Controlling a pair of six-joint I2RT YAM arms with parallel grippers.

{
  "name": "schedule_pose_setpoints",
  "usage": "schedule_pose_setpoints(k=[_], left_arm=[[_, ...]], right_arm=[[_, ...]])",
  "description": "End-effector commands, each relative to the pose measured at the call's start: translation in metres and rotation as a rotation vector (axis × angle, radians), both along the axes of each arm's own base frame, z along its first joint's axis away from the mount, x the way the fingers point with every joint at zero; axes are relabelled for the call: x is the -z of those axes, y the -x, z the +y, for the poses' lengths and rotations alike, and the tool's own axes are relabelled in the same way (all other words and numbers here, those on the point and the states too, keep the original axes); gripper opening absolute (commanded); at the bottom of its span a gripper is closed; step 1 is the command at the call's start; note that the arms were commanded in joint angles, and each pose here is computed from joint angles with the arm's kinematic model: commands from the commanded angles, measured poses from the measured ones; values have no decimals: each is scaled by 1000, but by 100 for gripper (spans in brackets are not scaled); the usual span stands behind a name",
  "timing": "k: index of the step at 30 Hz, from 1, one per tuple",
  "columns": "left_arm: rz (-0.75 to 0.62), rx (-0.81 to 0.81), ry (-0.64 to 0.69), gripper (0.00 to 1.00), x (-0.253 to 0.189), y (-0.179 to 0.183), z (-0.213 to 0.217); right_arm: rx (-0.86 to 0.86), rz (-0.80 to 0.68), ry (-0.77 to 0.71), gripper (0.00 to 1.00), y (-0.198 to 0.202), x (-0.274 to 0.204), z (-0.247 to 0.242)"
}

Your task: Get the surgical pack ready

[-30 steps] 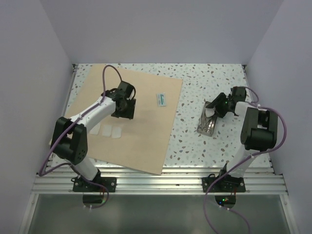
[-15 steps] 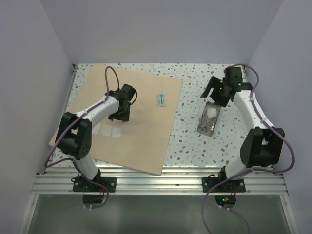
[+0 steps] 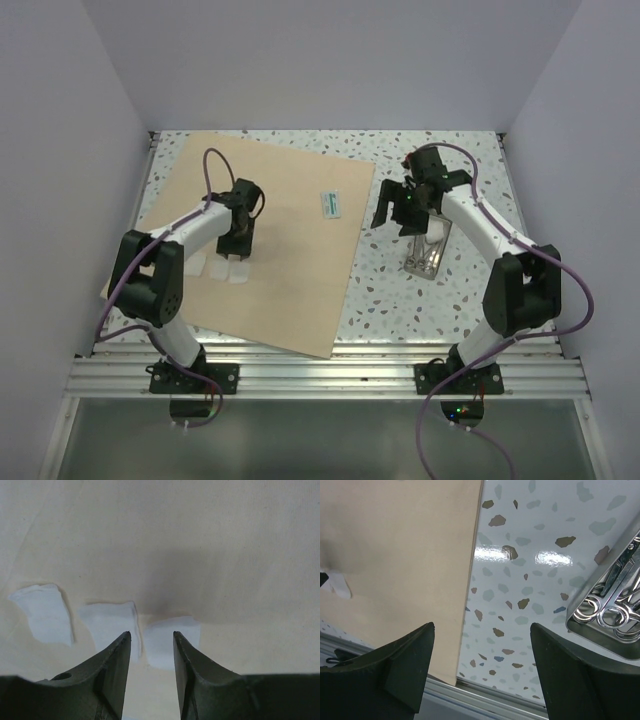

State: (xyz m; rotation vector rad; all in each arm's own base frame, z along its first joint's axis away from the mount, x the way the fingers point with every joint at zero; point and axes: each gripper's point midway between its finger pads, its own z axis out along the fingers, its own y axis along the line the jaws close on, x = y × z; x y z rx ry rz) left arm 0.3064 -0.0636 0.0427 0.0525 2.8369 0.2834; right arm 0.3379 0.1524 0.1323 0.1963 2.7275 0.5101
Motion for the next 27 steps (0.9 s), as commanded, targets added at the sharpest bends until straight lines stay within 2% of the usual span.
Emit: schedule_pose_setpoints(k=[1,14,20,27], left_arm=[[-47,65,108,43,-5,-9,-16],[-4,60,85,42,9,-10,4],[22,65,133,39,18,-7,-4],[65,57,121,37,27,-1,-1]], right_arm=[[-38,1,-29,81,5,-4,4],[-51,-3,-49,81,6,-6,8],[-53,-10,-61,81,3,-8,12],[-58,-5,-64,81,2,-7,14]])
